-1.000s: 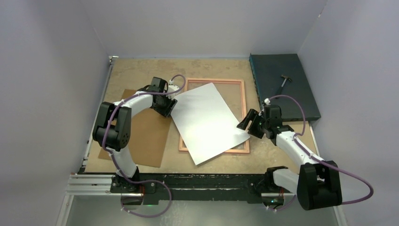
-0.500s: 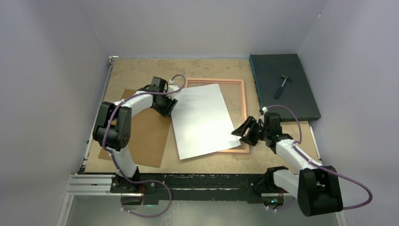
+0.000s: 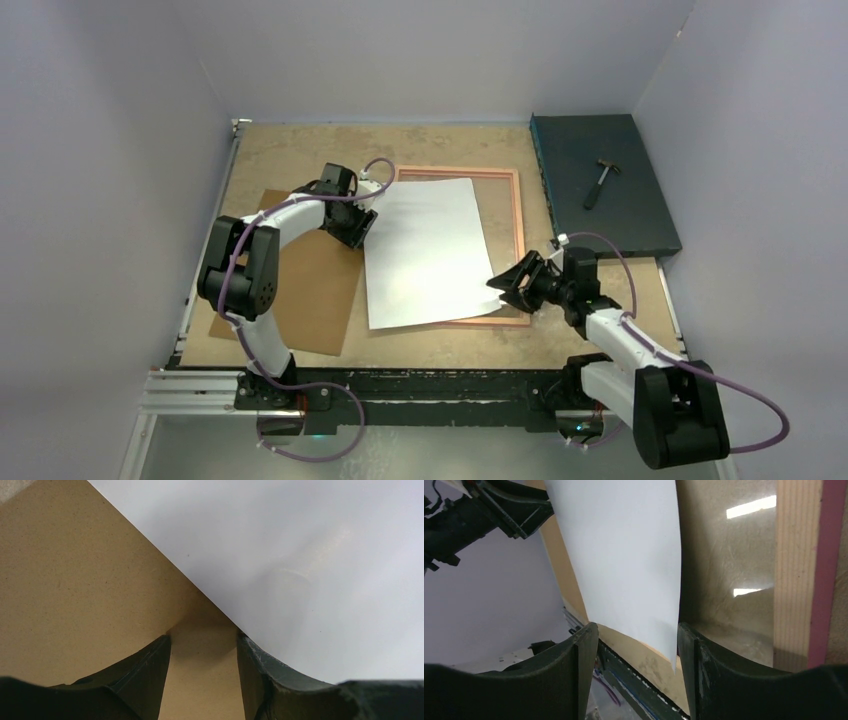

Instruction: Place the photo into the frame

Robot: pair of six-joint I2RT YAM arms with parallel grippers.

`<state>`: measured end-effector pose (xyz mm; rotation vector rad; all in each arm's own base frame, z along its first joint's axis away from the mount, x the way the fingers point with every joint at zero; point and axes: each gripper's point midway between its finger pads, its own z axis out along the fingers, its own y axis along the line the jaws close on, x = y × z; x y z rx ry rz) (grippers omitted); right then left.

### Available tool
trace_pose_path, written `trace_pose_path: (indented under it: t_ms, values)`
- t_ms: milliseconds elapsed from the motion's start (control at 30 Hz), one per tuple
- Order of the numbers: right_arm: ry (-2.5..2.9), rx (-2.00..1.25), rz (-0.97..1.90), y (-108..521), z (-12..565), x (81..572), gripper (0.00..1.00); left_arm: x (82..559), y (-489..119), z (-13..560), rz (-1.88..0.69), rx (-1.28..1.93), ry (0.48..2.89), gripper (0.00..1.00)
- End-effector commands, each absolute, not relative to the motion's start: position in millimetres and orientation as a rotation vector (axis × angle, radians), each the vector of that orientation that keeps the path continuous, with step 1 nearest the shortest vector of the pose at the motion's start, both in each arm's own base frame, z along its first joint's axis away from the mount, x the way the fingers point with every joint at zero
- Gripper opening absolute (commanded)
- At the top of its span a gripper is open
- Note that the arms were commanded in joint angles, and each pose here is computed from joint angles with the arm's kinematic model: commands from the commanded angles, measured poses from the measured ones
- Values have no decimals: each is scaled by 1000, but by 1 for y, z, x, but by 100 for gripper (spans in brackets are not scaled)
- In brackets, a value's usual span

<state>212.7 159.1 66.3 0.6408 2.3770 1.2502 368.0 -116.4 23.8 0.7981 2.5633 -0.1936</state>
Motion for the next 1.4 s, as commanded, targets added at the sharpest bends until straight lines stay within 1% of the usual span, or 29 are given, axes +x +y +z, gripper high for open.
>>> trace_pose_path:
  t_ms: [0, 100, 367, 567, 700, 900, 1067, 1200, 1333, 1367]
  values:
    - [2280, 596, 1378, 168, 91, 217, 62, 376, -125, 34, -224, 818, 2523, 50]
    - [2252, 581, 1404, 170, 97, 217, 61, 375, -125, 34, -224, 823, 2523, 50]
    - [2294, 582, 1380, 169, 81, 213, 60, 375, -127, 35, -235, 822, 2520, 50]
    - [2336, 529, 1383, 180, 80, 217, 60, 374, -126, 36, -236, 822, 2524, 49]
    - [2338, 468, 1421, 196, 89, 221, 59, 374, -127, 36, -239, 820, 2524, 49]
    - [2274, 374, 1446, 210, 117, 234, 55, 373, -127, 38, -236, 829, 2521, 49]
    - [2250, 325, 1390, 209, 125, 249, 57, 373, -127, 37, -232, 834, 2523, 49]
    - [2289, 297, 1316, 207, 114, 262, 60, 374, -127, 38, -235, 834, 2522, 49]
    - [2342, 295, 1241, 205, 100, 273, 59, 373, -126, 39, -229, 838, 2523, 49]
    - [2346, 294, 1238, 205, 98, 274, 57, 373, -125, 39, -224, 840, 2522, 49]
